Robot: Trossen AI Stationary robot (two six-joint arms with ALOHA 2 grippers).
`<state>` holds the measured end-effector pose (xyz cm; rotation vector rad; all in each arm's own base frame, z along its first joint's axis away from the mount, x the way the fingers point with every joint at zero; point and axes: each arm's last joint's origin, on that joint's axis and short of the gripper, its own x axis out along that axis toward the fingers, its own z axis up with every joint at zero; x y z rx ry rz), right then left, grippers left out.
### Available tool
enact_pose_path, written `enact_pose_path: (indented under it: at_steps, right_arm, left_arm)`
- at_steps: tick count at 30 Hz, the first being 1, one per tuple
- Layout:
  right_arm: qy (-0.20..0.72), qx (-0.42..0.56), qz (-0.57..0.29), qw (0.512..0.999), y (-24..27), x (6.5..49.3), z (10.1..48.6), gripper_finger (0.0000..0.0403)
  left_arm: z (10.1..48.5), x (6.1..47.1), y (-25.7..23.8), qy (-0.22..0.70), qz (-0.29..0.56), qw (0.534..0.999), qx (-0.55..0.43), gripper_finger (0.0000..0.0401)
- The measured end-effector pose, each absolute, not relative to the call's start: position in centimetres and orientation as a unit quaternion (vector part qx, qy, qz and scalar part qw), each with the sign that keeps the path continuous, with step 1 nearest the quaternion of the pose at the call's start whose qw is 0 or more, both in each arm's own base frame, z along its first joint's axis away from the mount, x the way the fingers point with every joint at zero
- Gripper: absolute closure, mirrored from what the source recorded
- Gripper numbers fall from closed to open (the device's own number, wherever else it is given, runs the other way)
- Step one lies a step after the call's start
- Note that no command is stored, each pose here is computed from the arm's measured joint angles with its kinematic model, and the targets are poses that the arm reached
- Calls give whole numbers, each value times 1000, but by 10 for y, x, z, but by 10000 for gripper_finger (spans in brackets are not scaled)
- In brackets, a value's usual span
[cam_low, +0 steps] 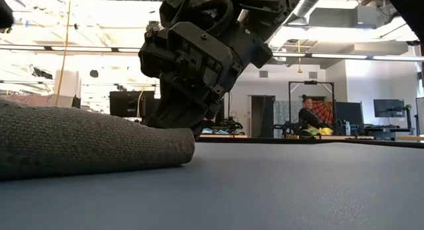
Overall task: Roll towel into tight, uniform cylinder
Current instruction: Roll the gray towel
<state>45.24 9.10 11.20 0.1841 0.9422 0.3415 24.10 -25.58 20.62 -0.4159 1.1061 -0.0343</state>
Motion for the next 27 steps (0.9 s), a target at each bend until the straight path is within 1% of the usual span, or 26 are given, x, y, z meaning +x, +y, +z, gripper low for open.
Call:
enact_pose_path:
  at_steps: [3, 9, 11, 14, 18, 23, 27]
  right_arm:
    - [449, 88, 164, 874, 91, 453, 112, 341]
    - [448, 88, 164, 874, 91, 453, 112, 341]
    - [448, 88, 164, 874, 91, 453, 112, 341]
    - [448, 88, 164, 875, 91, 453, 112, 341]
    - [448, 87, 164, 875, 91, 453, 112, 341]
    - [447, 87, 164, 875, 91, 453, 112, 341]
    - [447, 87, 165, 875, 91, 453, 112, 341]
  left_arm:
    - [210, 238, -254, 535, -18, 819, -205, 183]
    - [222, 222, -248, 567, 9, 789, -236, 190]
    - [226, 214, -251, 559, 14, 794, -238, 192]
    - [226, 205, -259, 524, 30, 820, -229, 193]
    - [214, 203, -272, 498, 45, 838, -218, 193]
    - [185, 206, -280, 517, 74, 830, -194, 193]
    - [167, 210, -285, 525, 81, 827, -185, 193]
